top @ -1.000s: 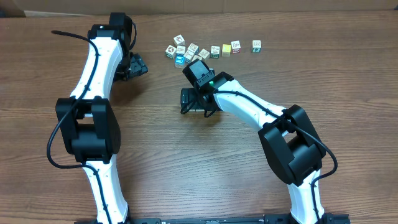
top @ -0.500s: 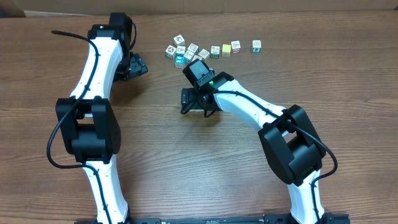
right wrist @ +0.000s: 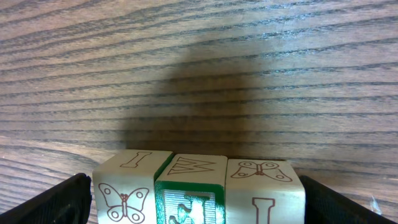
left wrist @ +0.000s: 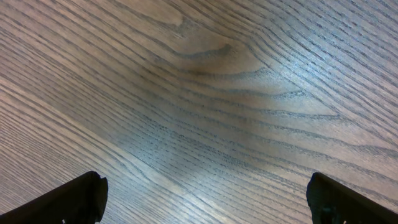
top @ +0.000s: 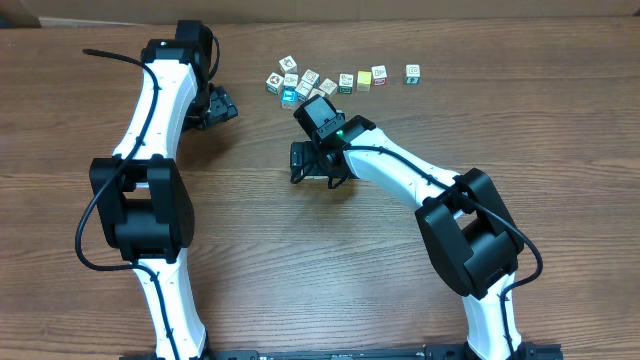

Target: Form a horizontal line

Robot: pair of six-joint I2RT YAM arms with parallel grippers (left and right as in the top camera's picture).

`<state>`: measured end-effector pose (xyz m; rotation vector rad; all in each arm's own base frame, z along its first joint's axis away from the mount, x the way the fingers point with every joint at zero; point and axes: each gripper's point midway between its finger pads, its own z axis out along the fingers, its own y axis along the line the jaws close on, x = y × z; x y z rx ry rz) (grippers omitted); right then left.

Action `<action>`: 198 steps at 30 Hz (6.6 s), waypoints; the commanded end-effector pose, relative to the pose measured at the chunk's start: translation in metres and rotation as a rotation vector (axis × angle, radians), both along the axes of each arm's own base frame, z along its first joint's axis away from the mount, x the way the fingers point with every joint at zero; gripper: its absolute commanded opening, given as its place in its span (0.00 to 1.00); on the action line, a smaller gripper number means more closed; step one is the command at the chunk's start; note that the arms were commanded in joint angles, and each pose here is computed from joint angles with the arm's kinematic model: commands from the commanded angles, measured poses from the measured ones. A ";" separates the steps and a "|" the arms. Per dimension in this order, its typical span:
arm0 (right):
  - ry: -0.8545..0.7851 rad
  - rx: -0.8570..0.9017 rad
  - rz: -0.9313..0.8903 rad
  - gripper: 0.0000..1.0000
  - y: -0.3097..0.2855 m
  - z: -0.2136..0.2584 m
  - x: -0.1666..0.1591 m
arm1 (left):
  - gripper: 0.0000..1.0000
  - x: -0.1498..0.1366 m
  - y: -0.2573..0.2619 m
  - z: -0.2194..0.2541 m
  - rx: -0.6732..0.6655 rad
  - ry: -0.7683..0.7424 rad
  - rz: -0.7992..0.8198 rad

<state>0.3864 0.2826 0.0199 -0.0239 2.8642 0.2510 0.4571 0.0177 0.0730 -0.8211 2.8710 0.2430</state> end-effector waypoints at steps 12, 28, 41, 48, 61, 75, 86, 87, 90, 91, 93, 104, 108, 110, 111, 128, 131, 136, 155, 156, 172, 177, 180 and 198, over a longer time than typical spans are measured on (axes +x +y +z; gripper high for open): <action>-0.100 -0.003 0.020 1.00 0.006 0.001 0.019 | 1.00 0.005 0.000 0.015 0.009 -0.039 -0.007; -0.048 -0.019 0.032 1.00 -0.001 -0.004 0.010 | 1.00 0.005 0.000 0.015 0.009 -0.039 -0.007; -0.067 -0.010 0.045 1.00 0.002 -0.002 0.013 | 1.00 0.005 0.000 0.015 0.009 -0.039 -0.007; -0.069 -0.017 0.069 1.00 0.002 -0.003 0.013 | 1.00 0.005 0.000 0.015 0.009 -0.039 -0.007; -0.033 -0.016 0.076 1.00 0.001 -0.005 0.005 | 1.00 0.005 0.000 0.015 0.009 -0.039 -0.007; 0.002 -0.017 0.015 0.95 -0.003 -0.007 0.000 | 1.00 0.005 0.000 0.015 0.009 -0.039 -0.007; 0.027 0.007 -0.093 0.93 -0.004 -0.008 -0.002 | 1.00 0.005 0.000 0.015 0.009 -0.039 -0.007; 0.029 0.011 -0.108 0.94 -0.004 -0.008 -0.002 | 1.00 0.005 0.000 0.015 0.009 -0.039 -0.007; 0.034 0.019 -0.136 0.94 -0.004 -0.008 -0.002 | 0.99 0.005 0.000 0.015 0.009 -0.039 -0.007; 0.031 0.021 -0.135 0.94 -0.004 -0.008 -0.001 | 1.00 0.005 0.000 0.015 0.009 -0.039 -0.007; 0.029 0.023 -0.135 0.94 -0.003 -0.008 -0.001 | 1.00 0.005 0.000 0.015 0.009 -0.039 -0.007; 0.035 0.019 -0.134 0.95 -0.004 -0.008 -0.002 | 1.00 0.005 0.000 0.015 0.009 -0.039 -0.007; 0.034 0.018 -0.126 0.98 -0.001 -0.008 -0.004 | 1.00 0.005 0.000 0.015 0.009 -0.039 -0.007; 0.033 0.018 -0.124 0.98 0.000 -0.008 -0.005 | 1.00 0.005 0.000 0.015 0.009 -0.039 -0.007; 0.033 0.018 -0.124 0.98 0.000 -0.008 -0.005 | 1.00 0.005 0.000 0.015 0.009 -0.039 -0.007; -0.005 -0.012 -0.134 1.00 -0.005 -0.007 0.002 | 1.00 0.005 0.000 0.015 0.009 -0.039 -0.007; -0.030 -0.003 -0.106 1.00 -0.002 -0.005 0.007 | 1.00 0.005 0.000 0.015 0.009 -0.039 -0.007; -0.061 0.006 -0.071 1.00 0.003 -0.002 0.013 | 1.00 0.005 0.000 0.015 0.009 -0.039 -0.007; -0.026 0.013 -0.040 1.00 0.005 -0.004 0.005 | 1.00 0.005 0.000 0.015 0.009 -0.039 -0.007; -0.028 0.014 -0.039 1.00 0.005 -0.004 0.005 | 1.00 0.005 0.000 0.015 0.009 -0.039 -0.007; -0.028 -0.007 0.093 1.00 0.008 -0.005 0.001 | 0.99 0.005 0.000 0.015 0.009 -0.039 -0.007; -0.026 -0.009 0.092 1.00 0.007 -0.005 0.000 | 1.00 0.005 0.000 0.015 0.009 -0.039 -0.007; -0.019 -0.008 0.077 1.00 0.006 -0.006 -0.001 | 1.00 0.005 0.000 0.015 0.009 -0.039 -0.007; 0.006 0.014 -0.021 0.84 0.005 -0.006 -0.002 | 1.00 0.005 0.000 0.015 0.009 -0.039 -0.007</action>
